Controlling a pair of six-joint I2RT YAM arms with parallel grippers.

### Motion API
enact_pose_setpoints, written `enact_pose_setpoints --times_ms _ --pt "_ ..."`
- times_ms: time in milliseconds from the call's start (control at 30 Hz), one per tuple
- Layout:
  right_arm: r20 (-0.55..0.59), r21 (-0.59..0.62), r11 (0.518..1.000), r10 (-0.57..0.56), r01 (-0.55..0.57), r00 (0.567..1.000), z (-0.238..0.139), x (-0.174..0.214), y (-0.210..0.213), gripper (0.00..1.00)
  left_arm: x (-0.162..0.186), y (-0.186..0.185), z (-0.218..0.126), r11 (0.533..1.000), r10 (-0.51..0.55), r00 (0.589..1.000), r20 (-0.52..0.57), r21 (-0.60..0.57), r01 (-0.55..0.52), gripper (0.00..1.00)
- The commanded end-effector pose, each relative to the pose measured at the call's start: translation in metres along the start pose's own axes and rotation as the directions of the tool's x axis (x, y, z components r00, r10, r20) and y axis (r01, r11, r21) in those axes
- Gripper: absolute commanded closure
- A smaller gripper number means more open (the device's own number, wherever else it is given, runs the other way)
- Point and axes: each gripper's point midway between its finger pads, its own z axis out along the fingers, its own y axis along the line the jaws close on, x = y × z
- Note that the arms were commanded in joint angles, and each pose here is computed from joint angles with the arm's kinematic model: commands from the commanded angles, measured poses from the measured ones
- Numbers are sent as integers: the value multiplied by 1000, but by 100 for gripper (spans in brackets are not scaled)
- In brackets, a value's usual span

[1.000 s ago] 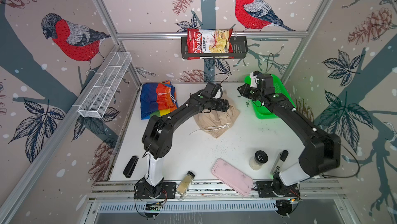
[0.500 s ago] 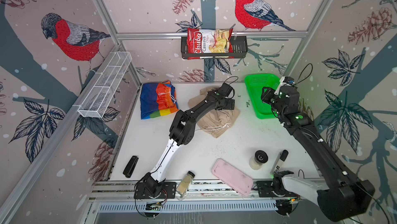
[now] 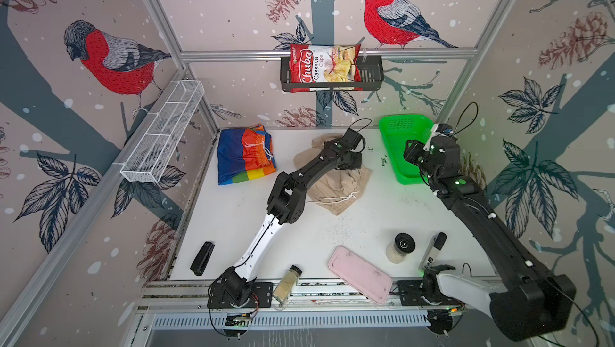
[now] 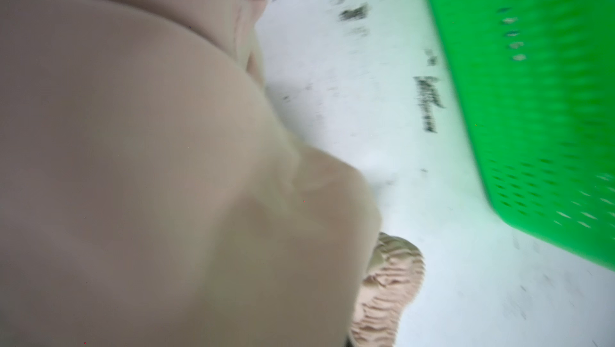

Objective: Fold and stack the shorts

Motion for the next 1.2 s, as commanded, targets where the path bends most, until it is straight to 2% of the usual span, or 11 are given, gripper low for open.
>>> enact_pose_setpoints --times_ms 0,233,333,467,567,633,700,867,1033,1100,1167 --pt "20 -20 1000 -16 17 1000 1 -4 3 53 4 -24 -40 965 251 967 -41 92 -247 100" --pt "6 -48 999 15 -15 1000 6 0 6 53 52 -57 -138 806 585 806 -88 167 -567 100" --pt "-1 -59 998 28 -28 1000 8 1 9 53 71 -34 -151 797 604 787 -122 99 -596 100" --pt "-8 -66 997 36 -37 999 10 4 9 53 101 13 -141 822 541 804 -248 -45 -567 100" --pt "-19 -63 997 35 -36 999 13 7 9 50 121 28 -126 838 499 812 -303 -70 -541 61" --pt "-32 -60 998 31 -32 999 17 9 9 48 125 34 -122 850 468 823 -322 -91 -519 46" --pt "-43 -57 998 28 -31 999 19 13 8 47 123 36 -124 858 447 837 -315 -116 -501 39" --pt "-69 -35 999 12 -15 998 28 21 4 43 103 11 -166 900 406 893 -195 -84 -428 30" --pt "-93 -46 999 18 -22 996 35 25 7 41 106 -37 -221 924 361 933 -2 137 -358 28" --pt "-117 -49 998 22 -28 993 41 30 9 41 121 -47 -221 916 342 939 21 215 -339 30" --pt "-133 -52 998 25 -33 991 43 32 10 41 141 -47 -207 917 316 949 -18 261 -300 31"
